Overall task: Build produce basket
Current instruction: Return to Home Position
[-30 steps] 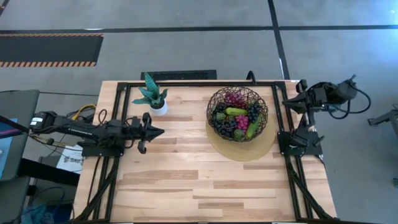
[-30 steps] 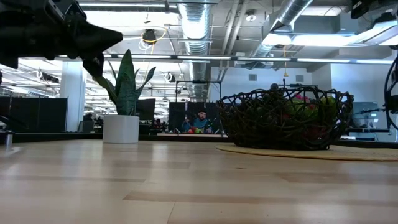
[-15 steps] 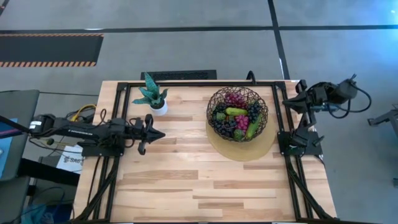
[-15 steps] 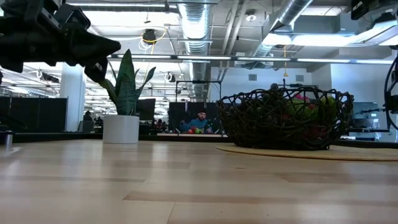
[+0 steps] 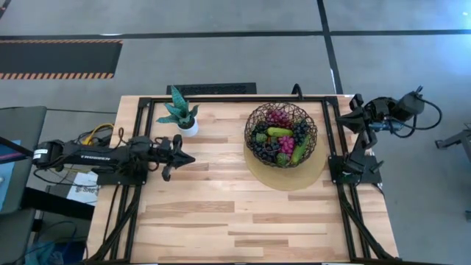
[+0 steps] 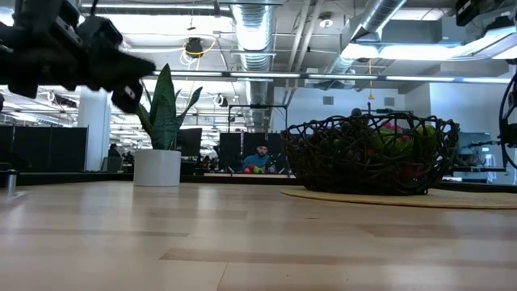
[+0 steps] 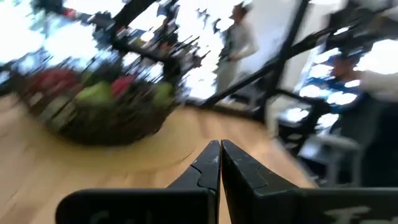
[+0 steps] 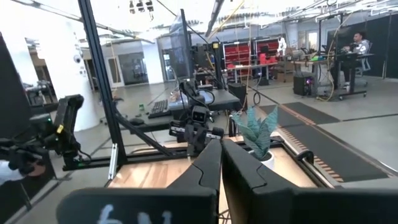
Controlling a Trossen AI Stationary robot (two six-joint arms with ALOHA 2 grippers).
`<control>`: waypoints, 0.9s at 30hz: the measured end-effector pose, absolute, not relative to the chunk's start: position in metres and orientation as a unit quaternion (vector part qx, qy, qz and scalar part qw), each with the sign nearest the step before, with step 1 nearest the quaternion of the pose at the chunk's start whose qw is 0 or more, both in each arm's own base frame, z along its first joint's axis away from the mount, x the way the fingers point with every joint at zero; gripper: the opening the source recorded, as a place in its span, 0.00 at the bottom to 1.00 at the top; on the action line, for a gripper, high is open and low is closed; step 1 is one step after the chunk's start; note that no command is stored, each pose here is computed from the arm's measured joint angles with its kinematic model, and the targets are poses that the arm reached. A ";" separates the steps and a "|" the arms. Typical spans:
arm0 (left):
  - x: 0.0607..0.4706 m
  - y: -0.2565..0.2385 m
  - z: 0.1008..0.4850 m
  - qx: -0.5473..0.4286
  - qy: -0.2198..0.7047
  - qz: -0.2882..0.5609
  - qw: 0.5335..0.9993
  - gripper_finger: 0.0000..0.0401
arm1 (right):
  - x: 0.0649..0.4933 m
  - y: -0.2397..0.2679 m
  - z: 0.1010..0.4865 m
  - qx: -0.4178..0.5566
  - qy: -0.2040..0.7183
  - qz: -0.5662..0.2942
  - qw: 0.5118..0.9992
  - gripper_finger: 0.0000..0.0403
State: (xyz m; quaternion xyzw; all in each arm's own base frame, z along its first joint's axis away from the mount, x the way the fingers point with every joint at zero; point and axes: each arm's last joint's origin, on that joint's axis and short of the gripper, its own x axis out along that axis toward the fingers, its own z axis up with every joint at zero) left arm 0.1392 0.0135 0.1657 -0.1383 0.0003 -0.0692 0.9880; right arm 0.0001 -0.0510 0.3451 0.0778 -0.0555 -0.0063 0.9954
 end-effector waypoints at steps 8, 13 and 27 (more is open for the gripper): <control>0.133 0.006 0.189 -0.063 -0.114 -0.134 0.982 0.00 | 0.002 -0.048 0.345 0.085 -0.062 -0.007 0.994 0.08; 0.129 0.004 0.189 -0.061 -0.105 -0.142 0.982 0.00 | 0.003 -0.045 0.344 0.085 -0.064 -0.007 0.994 0.08; 0.110 0.004 0.180 -0.054 -0.055 -0.084 0.993 0.00 | 0.003 -0.045 0.344 0.072 -0.065 -0.003 0.995 0.08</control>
